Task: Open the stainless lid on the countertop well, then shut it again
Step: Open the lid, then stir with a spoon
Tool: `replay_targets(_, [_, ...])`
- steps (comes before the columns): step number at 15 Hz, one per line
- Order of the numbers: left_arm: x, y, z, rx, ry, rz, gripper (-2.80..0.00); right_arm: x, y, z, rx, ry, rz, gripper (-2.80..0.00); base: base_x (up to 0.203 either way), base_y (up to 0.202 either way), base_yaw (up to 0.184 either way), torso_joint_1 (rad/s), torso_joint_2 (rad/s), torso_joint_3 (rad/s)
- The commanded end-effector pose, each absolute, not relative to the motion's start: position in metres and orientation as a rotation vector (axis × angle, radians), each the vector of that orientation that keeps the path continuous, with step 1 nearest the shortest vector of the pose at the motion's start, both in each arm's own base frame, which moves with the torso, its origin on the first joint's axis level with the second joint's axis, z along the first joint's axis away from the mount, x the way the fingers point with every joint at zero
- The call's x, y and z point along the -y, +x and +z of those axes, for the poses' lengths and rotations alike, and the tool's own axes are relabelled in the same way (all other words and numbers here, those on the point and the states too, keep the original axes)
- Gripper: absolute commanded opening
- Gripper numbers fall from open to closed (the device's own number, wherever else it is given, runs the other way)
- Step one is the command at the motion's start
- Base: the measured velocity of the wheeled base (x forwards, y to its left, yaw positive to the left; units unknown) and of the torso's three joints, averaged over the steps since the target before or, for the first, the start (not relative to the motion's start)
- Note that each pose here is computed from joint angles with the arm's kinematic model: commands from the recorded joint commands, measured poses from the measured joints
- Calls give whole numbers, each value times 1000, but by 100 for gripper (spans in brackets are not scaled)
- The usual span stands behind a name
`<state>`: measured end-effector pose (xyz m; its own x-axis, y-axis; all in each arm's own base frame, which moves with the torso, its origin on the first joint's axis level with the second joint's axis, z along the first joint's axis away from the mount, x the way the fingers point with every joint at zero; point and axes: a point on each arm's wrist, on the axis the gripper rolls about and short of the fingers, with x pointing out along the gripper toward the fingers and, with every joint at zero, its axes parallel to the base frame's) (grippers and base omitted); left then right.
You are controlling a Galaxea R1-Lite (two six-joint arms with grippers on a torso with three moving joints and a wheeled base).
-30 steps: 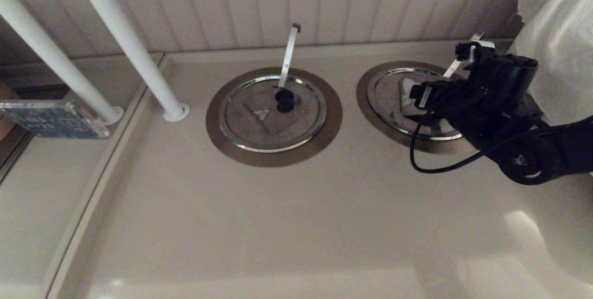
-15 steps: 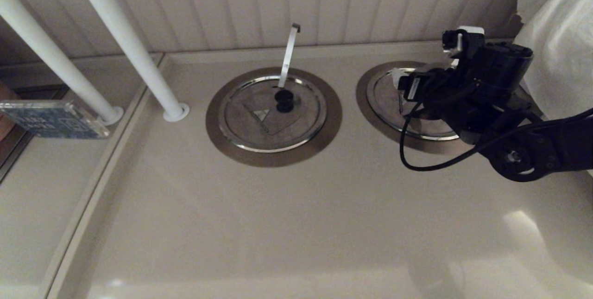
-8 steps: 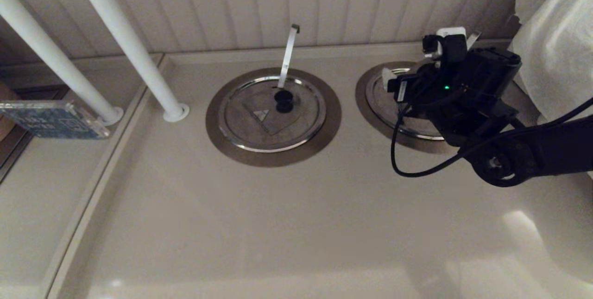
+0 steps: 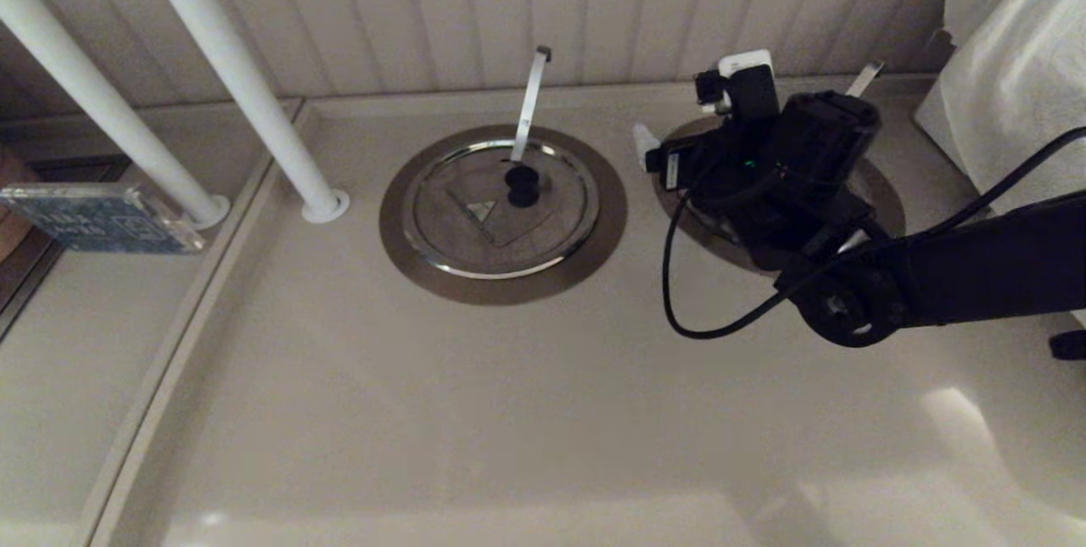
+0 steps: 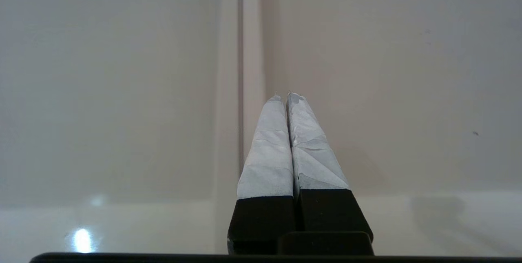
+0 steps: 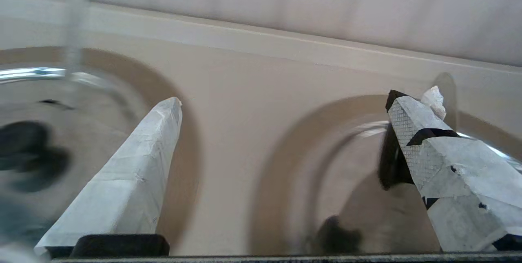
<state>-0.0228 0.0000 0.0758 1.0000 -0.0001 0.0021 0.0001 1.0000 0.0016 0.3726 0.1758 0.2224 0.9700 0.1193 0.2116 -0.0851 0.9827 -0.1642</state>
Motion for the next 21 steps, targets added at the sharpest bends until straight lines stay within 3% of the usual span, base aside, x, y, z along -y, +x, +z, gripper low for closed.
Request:
replay_targets(1, [0,-23,76,3,2,0,-280,-190,374,223,241,-147,117,0,0,0,0,0,0,0])
replay_targets(9, [0,-23,76,3,2,0,-280,-170,313,307,425,-37,133,0,0,0,0,0,0,0])
replay_targets(13, [0,-23,76,3,2,0,-280,-180,300,299,370,-26,184,0,0,0,0,0,0,0])
replay_targets(17, [0,-23,76,3,2,0,-280,-107,342,308,291,-81,-50,0,0,0,0,0,0,0])
replay_targets(21, [0,-23,76,3,2,0,-280,-51,402,269,153,-65,-210,0,0,0,0,0,0,0])
